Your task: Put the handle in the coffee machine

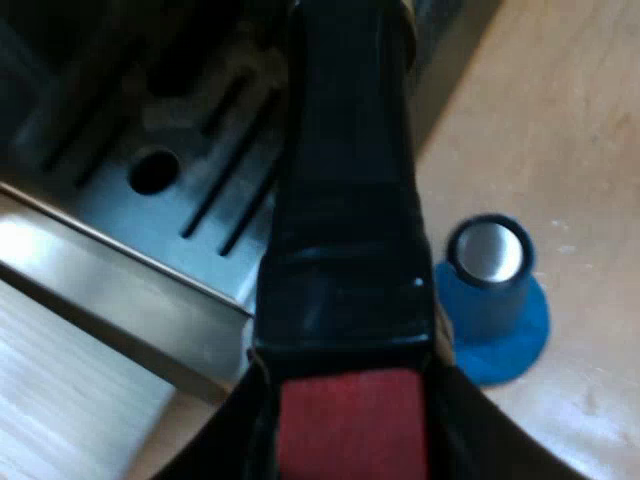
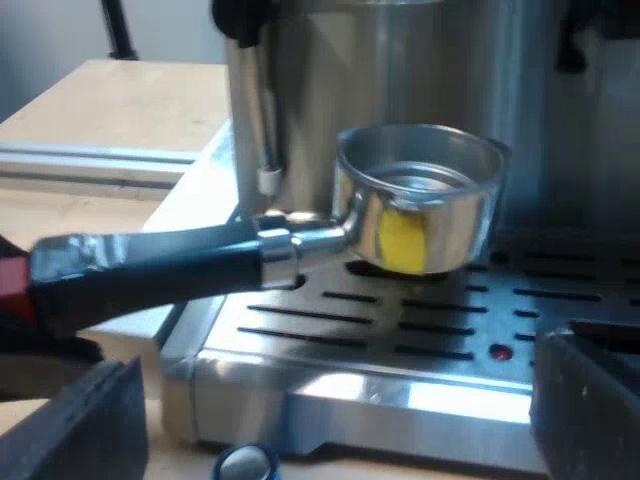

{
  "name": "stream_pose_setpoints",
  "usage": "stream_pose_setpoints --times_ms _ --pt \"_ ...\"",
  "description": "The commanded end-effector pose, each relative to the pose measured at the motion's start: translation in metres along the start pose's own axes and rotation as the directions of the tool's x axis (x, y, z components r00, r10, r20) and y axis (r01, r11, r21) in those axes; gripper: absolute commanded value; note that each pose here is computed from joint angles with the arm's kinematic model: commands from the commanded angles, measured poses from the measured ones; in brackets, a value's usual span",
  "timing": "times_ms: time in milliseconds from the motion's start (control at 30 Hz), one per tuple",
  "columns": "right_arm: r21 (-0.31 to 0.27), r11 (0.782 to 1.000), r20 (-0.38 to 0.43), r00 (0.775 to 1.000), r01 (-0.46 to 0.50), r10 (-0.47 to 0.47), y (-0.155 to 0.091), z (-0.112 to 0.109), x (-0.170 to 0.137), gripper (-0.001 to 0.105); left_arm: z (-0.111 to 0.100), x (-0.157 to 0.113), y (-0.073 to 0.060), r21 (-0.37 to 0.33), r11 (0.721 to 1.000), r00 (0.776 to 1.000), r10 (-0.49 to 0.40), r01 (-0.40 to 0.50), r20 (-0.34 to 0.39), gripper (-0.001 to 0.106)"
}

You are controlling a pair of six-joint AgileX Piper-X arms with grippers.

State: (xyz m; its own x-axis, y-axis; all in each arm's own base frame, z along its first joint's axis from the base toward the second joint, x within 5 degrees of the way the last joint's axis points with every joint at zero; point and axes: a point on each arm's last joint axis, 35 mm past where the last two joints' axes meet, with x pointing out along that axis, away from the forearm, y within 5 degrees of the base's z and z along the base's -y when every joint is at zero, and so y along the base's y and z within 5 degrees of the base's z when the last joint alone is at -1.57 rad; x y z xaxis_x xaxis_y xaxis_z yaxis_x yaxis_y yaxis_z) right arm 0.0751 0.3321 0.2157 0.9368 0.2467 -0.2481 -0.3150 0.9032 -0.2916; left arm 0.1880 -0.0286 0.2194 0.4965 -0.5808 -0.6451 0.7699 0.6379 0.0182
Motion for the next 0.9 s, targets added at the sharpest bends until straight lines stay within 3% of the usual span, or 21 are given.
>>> stream_pose_setpoints --times_ms 33,133,300,467,500,600,733,900 --pt "0.017 1.000 0.008 1.000 0.014 -0.014 -0.002 0.004 0.006 0.078 0.011 -0.001 0.007 0.033 0.999 0.999 -0.003 0.001 0.041 0.000" --pt "0.025 1.000 0.015 1.000 0.002 -0.003 -0.003 0.007 0.009 0.078 0.009 0.003 0.008 0.045 0.999 0.999 -0.019 0.018 0.032 0.000" --pt "-0.014 1.000 0.033 0.999 0.011 -0.011 0.001 0.006 0.016 0.078 0.008 0.004 0.013 0.073 0.997 0.999 -0.017 0.015 0.030 0.000" --pt "-0.005 1.000 0.047 0.999 0.013 -0.013 0.009 0.000 0.020 0.078 0.003 0.002 0.022 0.030 0.999 0.999 -0.020 0.018 0.045 0.000" --pt "-0.001 1.000 0.049 0.999 0.017 -0.017 0.010 -0.001 0.021 0.078 0.000 -0.002 0.030 0.013 0.999 0.995 -0.045 0.044 0.088 0.000" --pt "-0.019 1.000 0.051 0.999 0.019 -0.018 0.012 -0.003 0.023 0.078 0.000 0.000 0.031 0.050 0.998 0.995 -0.053 0.049 0.084 0.000" --pt "-0.043 0.999 0.062 0.998 0.021 -0.018 0.014 -0.003 0.024 0.078 0.001 0.001 0.033 0.046 0.998 0.995 -0.056 0.052 0.081 0.000" --pt "-0.022 0.999 0.066 0.997 0.044 -0.043 0.008 0.000 0.032 0.078 0.001 0.003 0.035 0.042 0.997 0.994 -0.065 0.062 0.084 0.000"
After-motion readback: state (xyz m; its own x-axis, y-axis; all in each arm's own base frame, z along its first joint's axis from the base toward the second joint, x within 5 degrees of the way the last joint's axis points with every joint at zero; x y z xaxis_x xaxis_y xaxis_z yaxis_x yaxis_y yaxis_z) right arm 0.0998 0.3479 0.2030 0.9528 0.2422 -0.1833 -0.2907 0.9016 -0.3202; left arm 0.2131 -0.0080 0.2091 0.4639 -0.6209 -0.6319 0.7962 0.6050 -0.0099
